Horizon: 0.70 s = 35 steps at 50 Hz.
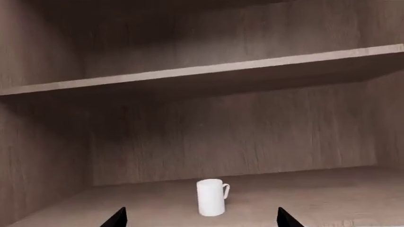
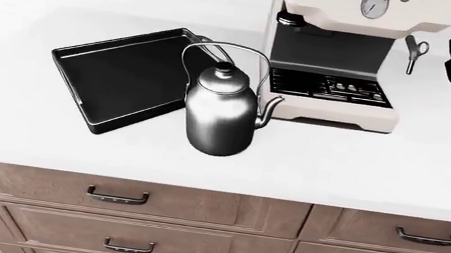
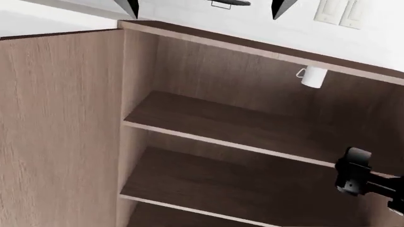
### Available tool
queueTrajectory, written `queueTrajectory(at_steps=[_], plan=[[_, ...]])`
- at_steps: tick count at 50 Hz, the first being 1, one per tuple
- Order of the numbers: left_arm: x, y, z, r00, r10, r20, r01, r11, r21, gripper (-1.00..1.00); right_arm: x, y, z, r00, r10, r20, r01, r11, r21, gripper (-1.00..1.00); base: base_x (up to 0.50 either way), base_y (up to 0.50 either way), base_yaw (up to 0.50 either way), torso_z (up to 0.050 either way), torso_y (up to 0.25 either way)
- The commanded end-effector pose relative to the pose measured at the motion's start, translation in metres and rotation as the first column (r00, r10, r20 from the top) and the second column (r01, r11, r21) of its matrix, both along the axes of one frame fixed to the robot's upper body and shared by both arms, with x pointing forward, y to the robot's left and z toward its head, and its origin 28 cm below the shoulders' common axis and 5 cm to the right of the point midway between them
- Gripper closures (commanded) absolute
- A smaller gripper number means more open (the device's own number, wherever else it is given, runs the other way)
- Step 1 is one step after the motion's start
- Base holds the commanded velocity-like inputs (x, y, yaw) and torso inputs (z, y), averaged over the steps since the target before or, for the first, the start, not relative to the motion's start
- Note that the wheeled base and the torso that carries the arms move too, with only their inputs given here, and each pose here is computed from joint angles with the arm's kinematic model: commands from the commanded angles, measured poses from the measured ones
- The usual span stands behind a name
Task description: Pick the kettle from the counter and place it on the tray. Then pick the mug from the cabinet and place it on the tray. Then close the cabinet doors.
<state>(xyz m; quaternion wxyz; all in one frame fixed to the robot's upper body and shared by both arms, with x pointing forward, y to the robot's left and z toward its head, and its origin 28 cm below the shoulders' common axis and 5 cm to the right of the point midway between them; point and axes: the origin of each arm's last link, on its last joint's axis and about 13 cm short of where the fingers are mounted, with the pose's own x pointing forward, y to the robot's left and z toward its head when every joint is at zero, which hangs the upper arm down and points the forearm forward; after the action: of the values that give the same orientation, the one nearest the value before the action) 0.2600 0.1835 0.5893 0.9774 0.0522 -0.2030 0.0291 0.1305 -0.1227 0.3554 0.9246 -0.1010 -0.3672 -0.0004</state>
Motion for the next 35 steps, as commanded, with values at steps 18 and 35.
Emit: queueTrajectory(at_steps=[18,35], plan=[[-0.0003,0.0015,-0.0002,1.000,0.010,-0.006,-0.010,1.000,0.011,-1.00,-0.0036,0.0003,0.0012,1.000,0.002,0.000,-0.002,1.000,-0.018,-1.00,0.50,0.00,0.00,0.000,0.001],[-0.0020,0.0022,0.0005,1.000,0.010,-0.002,-0.010,1.000,0.018,-1.00,-0.0046,-0.0014,-0.0001,1.000,0.002,-0.001,-0.002,1.000,-0.011,-1.00,0.50,0.00,0.00,0.000,0.001]])
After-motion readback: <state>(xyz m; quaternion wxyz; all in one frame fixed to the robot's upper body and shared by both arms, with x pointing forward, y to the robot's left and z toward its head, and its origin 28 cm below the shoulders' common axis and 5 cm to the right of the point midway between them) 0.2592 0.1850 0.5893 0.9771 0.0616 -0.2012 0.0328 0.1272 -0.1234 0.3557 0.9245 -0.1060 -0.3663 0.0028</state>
